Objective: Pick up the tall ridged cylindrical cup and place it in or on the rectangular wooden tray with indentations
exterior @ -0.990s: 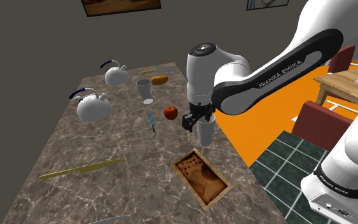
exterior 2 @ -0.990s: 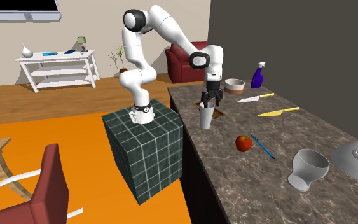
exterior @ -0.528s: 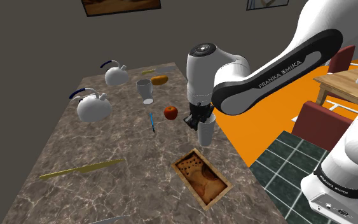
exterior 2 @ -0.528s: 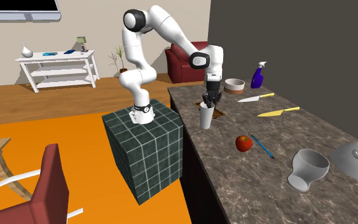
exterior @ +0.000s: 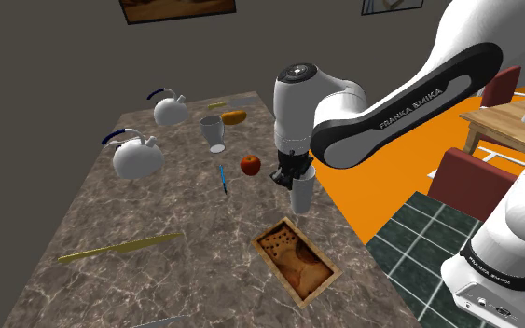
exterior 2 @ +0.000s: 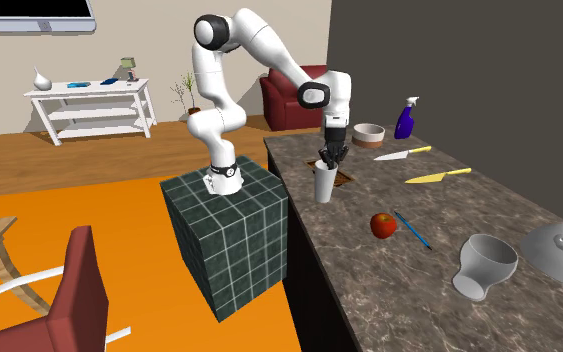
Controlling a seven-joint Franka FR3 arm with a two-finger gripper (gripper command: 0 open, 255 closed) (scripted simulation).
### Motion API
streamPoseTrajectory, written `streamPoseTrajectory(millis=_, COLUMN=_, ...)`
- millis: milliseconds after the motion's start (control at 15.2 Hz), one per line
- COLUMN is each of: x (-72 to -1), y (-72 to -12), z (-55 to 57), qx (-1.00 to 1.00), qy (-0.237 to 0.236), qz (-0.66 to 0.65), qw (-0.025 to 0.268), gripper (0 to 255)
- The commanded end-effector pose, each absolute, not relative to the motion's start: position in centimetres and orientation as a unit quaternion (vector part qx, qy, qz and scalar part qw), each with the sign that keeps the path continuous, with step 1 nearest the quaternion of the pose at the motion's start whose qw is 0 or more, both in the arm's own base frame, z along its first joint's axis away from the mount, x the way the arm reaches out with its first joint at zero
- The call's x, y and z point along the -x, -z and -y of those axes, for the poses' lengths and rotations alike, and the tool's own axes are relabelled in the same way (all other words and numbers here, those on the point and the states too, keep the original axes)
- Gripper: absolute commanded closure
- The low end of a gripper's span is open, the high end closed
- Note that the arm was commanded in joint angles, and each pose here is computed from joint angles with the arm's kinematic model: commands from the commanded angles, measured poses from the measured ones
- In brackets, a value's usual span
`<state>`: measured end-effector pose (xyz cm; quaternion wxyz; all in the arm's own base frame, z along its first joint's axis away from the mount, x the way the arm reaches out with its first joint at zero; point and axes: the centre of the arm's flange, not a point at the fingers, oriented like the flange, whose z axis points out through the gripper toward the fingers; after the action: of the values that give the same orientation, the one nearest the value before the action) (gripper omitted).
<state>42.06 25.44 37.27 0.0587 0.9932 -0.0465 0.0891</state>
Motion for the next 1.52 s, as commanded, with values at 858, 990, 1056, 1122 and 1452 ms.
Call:
streamPoseTrajectory(millis=858, x=-42.1, y=-44.7, z=-25.4, qx=-0.993, qy=-0.089, qz=0.047, qw=0.059, gripper=255)
streamPoseTrajectory(millis=990, x=-42.1, y=-45.7, z=-25.4, qx=-0.993, qy=-0.089, qz=0.047, qw=0.059, gripper=255)
streamPoseTrajectory(millis=1056, x=-42.1, y=-46.2, z=-25.4, qx=-0.993, qy=-0.089, qz=0.047, qw=0.059, gripper=255)
streamPoseTrajectory(millis=1122, x=-42.1, y=-46.8, z=-25.4, qx=-0.993, qy=-0.089, qz=0.047, qw=0.059, gripper=255)
streamPoseTrajectory(millis=1452, x=-42.1, y=-49.4, z=-25.4, qx=-0.993, qy=-0.089, qz=0.047, qw=0.059, gripper=255)
